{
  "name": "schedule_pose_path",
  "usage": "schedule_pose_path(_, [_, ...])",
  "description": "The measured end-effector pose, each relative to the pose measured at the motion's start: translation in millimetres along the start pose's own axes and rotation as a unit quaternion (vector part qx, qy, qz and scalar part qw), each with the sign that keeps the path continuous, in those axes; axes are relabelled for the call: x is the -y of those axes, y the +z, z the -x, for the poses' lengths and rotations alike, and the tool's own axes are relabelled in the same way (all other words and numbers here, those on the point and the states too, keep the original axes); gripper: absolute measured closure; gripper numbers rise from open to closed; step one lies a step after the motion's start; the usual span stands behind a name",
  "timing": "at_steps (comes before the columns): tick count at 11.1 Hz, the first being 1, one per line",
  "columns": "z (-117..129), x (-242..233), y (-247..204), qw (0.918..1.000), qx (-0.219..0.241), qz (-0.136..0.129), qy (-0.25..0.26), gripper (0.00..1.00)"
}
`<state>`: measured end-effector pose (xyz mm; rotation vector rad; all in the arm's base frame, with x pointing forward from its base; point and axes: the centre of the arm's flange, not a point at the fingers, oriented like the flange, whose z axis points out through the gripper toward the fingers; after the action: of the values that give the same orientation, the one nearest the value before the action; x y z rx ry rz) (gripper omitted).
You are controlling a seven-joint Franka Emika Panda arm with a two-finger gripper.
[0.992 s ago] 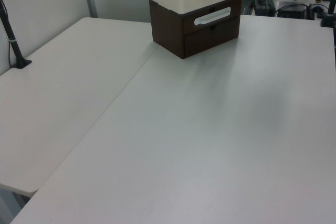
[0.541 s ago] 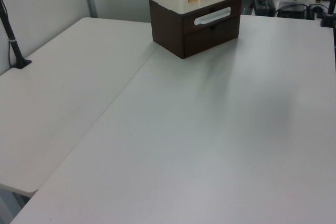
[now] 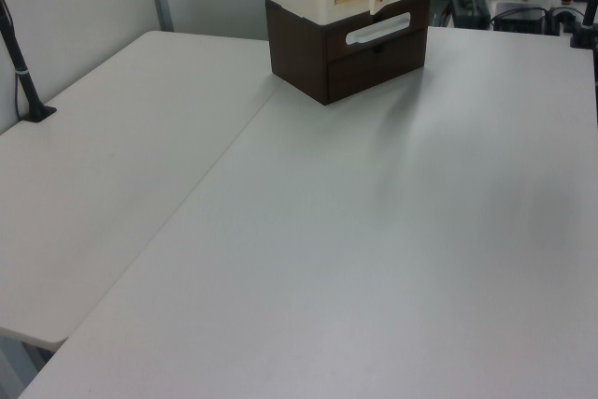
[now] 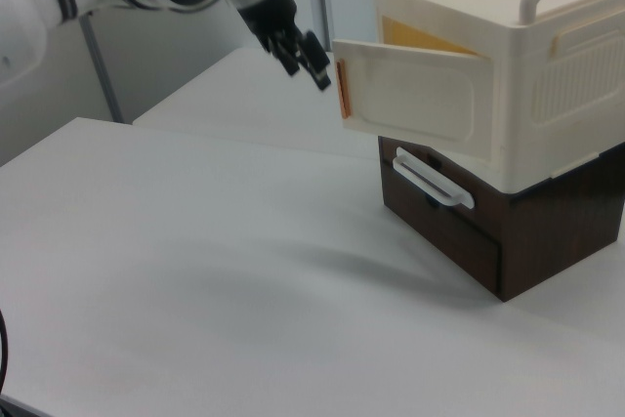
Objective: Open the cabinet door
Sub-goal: 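Pull the door edge outward, swinging the door open on its hinge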
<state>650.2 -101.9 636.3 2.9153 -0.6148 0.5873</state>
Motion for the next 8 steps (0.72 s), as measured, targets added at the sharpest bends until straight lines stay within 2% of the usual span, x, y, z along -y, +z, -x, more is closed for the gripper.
schedule_pose_path(2, [-14, -1, -48, 0.9979, -0.062, -0.018, 0.002, 0.05])
schedule_pose_path(3, [-23, 0, -62, 0.9939, -0.106, -0.029, 0.003, 0.00])
schedule_pose_path(4, [-29, 2, -67, 0.9898, -0.138, -0.037, 0.003, 0.00])
schedule_pose_path(6, [-40, 6, -51, 0.9842, -0.173, -0.041, 0.002, 0.00])
schedule_pose_path(8, [-46, 11, -20, 0.9834, -0.178, -0.036, -0.001, 0.00])
